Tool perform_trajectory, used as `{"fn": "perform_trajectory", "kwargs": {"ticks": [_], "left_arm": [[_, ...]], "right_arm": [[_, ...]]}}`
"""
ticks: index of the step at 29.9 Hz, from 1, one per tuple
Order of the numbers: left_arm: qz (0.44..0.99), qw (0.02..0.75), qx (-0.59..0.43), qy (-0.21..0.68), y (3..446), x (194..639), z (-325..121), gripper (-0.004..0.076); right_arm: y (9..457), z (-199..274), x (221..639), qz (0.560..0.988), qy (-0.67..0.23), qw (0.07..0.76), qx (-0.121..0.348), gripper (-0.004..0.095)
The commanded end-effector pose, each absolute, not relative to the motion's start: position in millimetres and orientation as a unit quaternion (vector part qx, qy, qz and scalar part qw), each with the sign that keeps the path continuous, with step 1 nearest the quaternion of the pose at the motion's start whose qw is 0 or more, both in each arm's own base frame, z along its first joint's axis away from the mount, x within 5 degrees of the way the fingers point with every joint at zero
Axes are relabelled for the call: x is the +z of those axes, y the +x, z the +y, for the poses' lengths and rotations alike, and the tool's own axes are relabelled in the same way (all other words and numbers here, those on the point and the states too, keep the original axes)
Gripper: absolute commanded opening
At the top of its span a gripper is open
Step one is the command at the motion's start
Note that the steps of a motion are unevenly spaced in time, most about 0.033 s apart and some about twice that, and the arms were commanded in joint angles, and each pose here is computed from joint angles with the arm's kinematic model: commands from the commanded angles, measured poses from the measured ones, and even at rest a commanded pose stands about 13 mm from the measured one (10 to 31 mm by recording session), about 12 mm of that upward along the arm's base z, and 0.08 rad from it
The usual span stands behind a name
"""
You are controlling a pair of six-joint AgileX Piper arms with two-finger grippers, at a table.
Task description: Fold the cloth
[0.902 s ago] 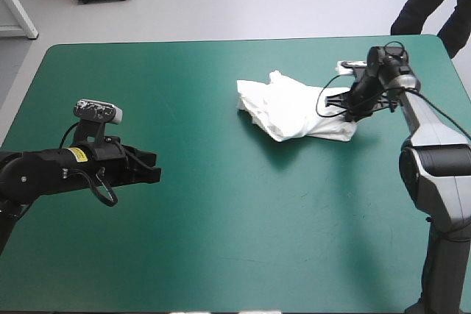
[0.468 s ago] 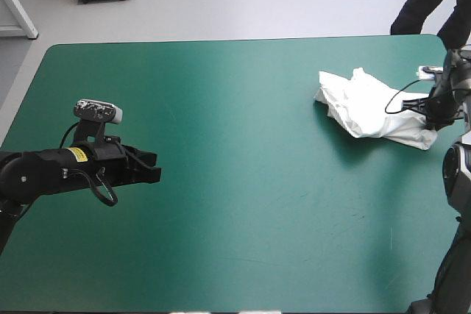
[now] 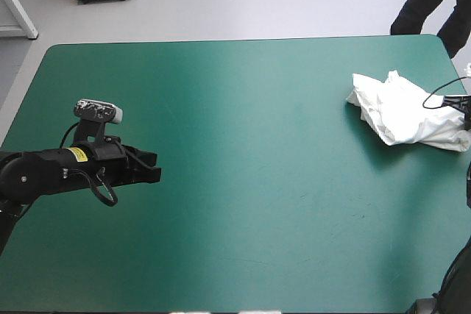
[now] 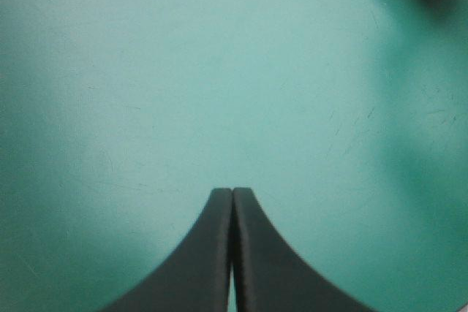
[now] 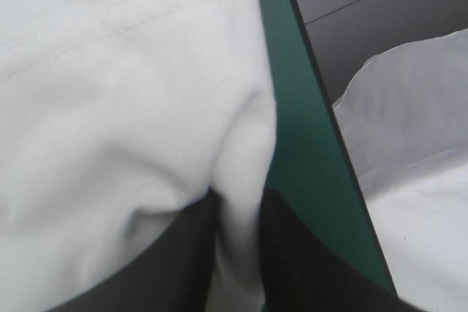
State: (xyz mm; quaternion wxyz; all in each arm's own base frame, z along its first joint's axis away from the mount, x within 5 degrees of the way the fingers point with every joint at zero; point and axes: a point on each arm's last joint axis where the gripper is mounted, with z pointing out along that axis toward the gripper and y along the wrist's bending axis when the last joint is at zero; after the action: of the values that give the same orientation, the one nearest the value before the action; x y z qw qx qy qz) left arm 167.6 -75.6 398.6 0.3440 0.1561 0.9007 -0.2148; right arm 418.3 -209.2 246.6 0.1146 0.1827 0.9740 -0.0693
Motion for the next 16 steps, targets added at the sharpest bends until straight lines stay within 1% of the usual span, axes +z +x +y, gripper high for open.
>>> {"fn": "perform_trajectory", "kwargs": {"ticks": [1, 2, 4, 9, 13, 16], "left_arm": [[0.881, 0.384, -0.233, 0.147, 166.8, 413.2, -76.9, -0.0022], [0.881, 0.384, -0.233, 0.147, 166.8, 413.2, -76.9, -0.0022], [0.881, 0.384, -0.233, 0.147, 166.8, 413.2, -76.9, -0.0022], [0.882, 0.383, -0.236, 0.144, 166.7, 413.3, -77.1, -0.0022], [0.882, 0.383, -0.236, 0.144, 166.7, 413.3, -77.1, -0.0022], [0.881, 0.386, -0.234, 0.143, 167.3, 413.6, -76.8, -0.0022]], "right_arm": [[410.0, -209.3, 289.5, 0.967, 0.180, 0.159, -0.084, 0.0433], [410.1, -209.3, 289.5, 0.967, 0.181, 0.159, -0.084, 0.0516], [410.1, -209.3, 289.5, 0.966, 0.185, 0.159, -0.083, 0.0577], [408.2, -208.7, 294.7, 0.964, 0.192, 0.165, -0.085, 0.0544], [402.2, -205.0, 312.4, 0.960, 0.193, 0.185, -0.086, 0.0502], [395.2, -202.4, 329.0, 0.954, 0.205, 0.211, -0.057, 0.0486]]}}
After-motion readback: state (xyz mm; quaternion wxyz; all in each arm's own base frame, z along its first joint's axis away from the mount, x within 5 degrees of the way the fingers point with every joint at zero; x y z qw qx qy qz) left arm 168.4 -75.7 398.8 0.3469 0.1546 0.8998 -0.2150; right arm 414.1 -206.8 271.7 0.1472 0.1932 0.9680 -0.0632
